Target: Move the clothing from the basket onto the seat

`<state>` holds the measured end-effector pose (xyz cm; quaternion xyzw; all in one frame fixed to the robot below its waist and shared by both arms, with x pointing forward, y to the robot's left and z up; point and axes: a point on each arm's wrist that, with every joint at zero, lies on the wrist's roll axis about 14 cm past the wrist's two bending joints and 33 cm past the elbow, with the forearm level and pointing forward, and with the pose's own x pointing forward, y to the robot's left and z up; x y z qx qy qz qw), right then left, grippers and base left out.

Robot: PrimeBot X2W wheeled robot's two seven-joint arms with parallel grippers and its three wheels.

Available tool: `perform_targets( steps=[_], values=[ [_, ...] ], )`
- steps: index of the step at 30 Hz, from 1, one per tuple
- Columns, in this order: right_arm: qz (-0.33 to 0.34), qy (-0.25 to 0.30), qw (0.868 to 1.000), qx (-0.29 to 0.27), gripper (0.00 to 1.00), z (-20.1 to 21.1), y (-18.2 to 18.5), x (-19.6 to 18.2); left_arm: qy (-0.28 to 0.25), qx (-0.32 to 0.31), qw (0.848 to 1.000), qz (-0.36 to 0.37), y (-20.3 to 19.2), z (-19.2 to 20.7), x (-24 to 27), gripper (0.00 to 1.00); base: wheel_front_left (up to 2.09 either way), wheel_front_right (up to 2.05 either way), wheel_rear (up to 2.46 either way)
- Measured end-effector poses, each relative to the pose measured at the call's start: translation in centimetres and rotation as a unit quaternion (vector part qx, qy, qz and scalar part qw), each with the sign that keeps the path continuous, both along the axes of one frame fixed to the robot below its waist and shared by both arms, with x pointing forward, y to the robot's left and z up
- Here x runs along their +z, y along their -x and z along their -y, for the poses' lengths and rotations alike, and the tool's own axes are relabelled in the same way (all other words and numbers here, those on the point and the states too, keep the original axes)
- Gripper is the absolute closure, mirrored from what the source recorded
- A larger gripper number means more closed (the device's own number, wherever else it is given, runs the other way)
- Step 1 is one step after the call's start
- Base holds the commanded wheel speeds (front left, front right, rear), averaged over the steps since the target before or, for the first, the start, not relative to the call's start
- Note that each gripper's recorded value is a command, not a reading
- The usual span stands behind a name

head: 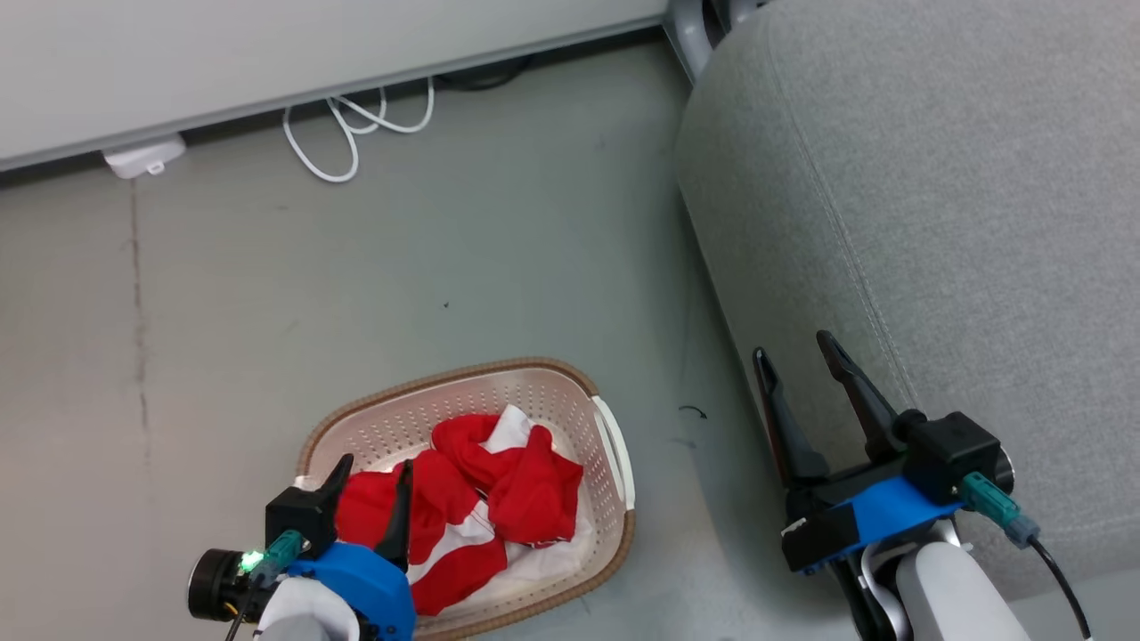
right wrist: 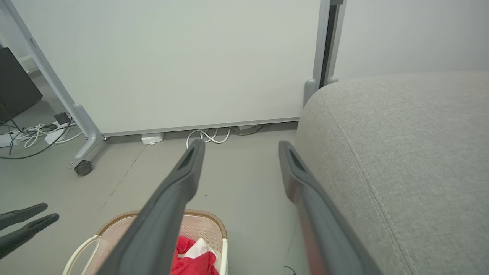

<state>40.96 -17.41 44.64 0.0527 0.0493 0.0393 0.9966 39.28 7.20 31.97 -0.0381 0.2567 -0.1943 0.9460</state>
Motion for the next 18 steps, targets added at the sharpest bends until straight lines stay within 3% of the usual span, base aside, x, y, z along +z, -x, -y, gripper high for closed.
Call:
perform_targets(
  steps=[11, 18],
  values=[
    [-0.04, -0.003, 0.999, -0.02, 0.0, 1.5, -1.2, -3.2, -0.044, -0.106, 0.985, -0.126, 1.4, 2.7, -8.6, 0.0, 0.0, 0.0, 0.0],
    [-0.061, 0.0, 0.998, -0.03, 0.0, 2.4, -1.7, -5.1, -0.061, -0.136, 0.972, -0.183, 1.6, 3.1, -12.6, 0.0, 0.0, 0.0, 0.0]
  ],
)
